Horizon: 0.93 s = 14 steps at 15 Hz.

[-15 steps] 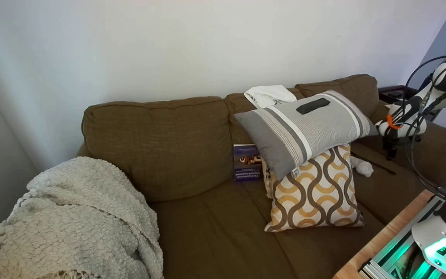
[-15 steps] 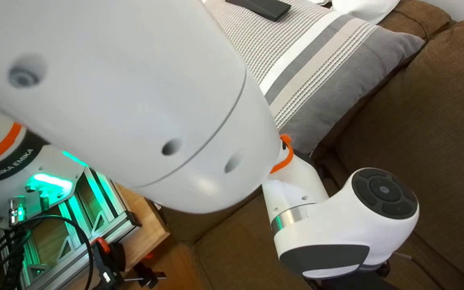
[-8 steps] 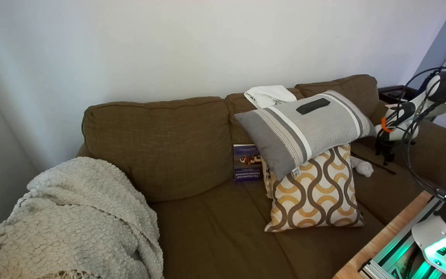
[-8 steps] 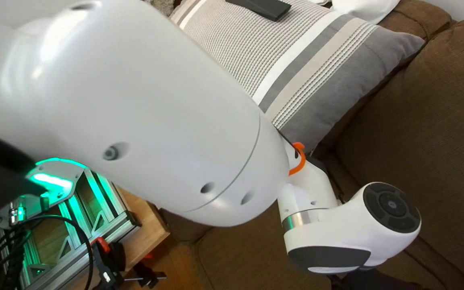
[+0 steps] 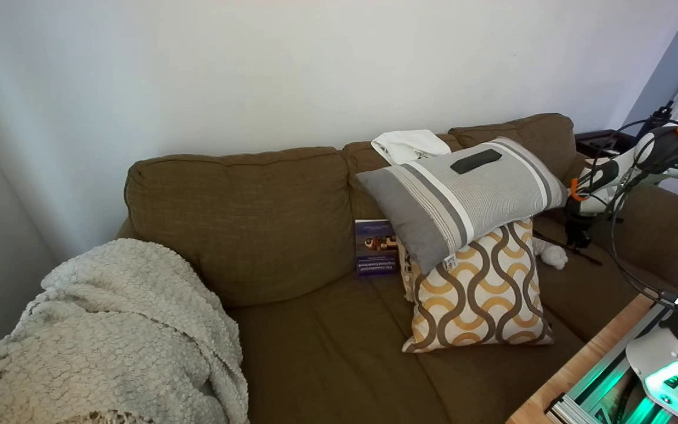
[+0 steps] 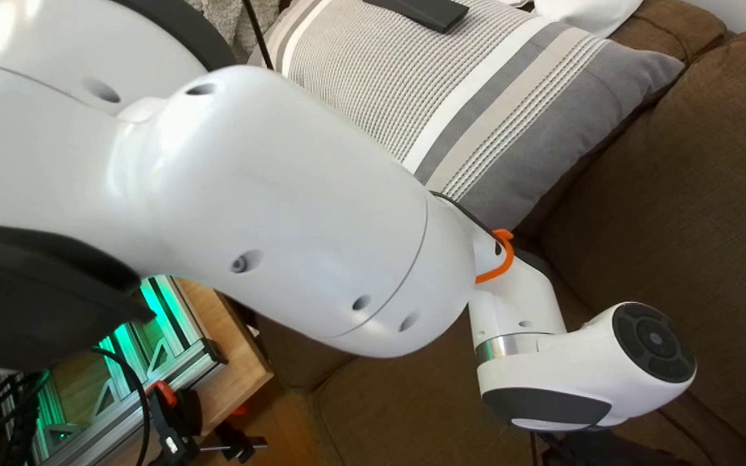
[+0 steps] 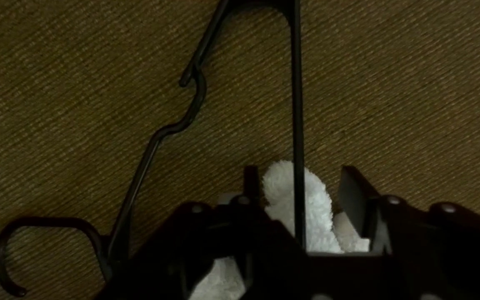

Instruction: Put the clothing hanger on the pillow

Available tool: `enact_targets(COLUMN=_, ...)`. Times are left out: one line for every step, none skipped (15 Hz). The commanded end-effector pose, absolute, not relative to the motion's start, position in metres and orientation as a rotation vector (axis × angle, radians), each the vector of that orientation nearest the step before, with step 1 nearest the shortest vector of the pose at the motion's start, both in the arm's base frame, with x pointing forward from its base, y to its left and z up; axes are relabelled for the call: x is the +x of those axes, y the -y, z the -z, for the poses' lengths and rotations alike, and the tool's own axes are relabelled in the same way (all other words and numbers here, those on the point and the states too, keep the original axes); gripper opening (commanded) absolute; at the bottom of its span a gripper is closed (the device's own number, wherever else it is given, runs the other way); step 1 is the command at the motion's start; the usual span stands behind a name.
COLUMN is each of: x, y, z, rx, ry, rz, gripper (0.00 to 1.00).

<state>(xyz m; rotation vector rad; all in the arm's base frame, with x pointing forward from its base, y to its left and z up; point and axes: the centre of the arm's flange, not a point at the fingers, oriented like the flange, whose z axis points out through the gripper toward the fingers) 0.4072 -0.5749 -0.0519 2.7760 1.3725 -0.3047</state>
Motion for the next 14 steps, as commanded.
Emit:
enact_targets(x=0.424, y=0.595, z=0.071, rx=2.796, ry=-1.384, rz=0.294, gripper=0.23)
enact_targets(x=0.426, y=0.595, z=0.073, rx=2.799, ry=-1.387, rz=0.296, gripper=0.14)
enact_targets(x=0.428, y=0.595, z=0.075, rx=2.804, ry=-1.388, rz=0.301, gripper=0.08)
enact_targets(x=0.431, y=0.596, z=0.078, rx=2.815, ry=-1.391, rz=0.317, gripper=0.05)
enact_targets(x=0.432, y=0.595, z=0.081, rx=2.828, ry=-1.392, rz=0.335, gripper=0.03)
enact_targets(x=0.433, y=0.595, z=0.083, rx=2.839, ry=-1.4, rz=0.348, gripper=0.0)
enact_targets(x=0.434, y=0.594, z=0.085, rx=2.845, ry=-1.405, rz=0.364, gripper=0.02)
enact_targets(x=0.435, y=0.594, z=0.086, rx=2.851, ry=-1.404, rz=0.385, gripper=0.05)
enact_targets(x=0.435, y=0.595, z=0.086, rx=2.855, ry=-1.403, rz=0.397, gripper=0.23)
enact_targets(x=0.434, y=0.595, z=0.084, rx=2.86, ry=-1.394, rz=0.413, gripper=0.02)
enact_targets(x=0.433, y=0.593, z=0.08, rx=2.847, ry=-1.386, rz=0.416, gripper=0.04)
enact_targets(x=0.431, y=0.591, z=0.072, rx=2.83, ry=-1.377, rz=0.396, gripper=0.02)
enact_targets(x=0.429, y=0.59, z=0.064, rx=2.808, ry=-1.365, rz=0.374, gripper=0.0)
enact_targets(x=0.425, y=0.588, z=0.051, rx=2.774, ry=-1.352, rz=0.34, gripper=0.02)
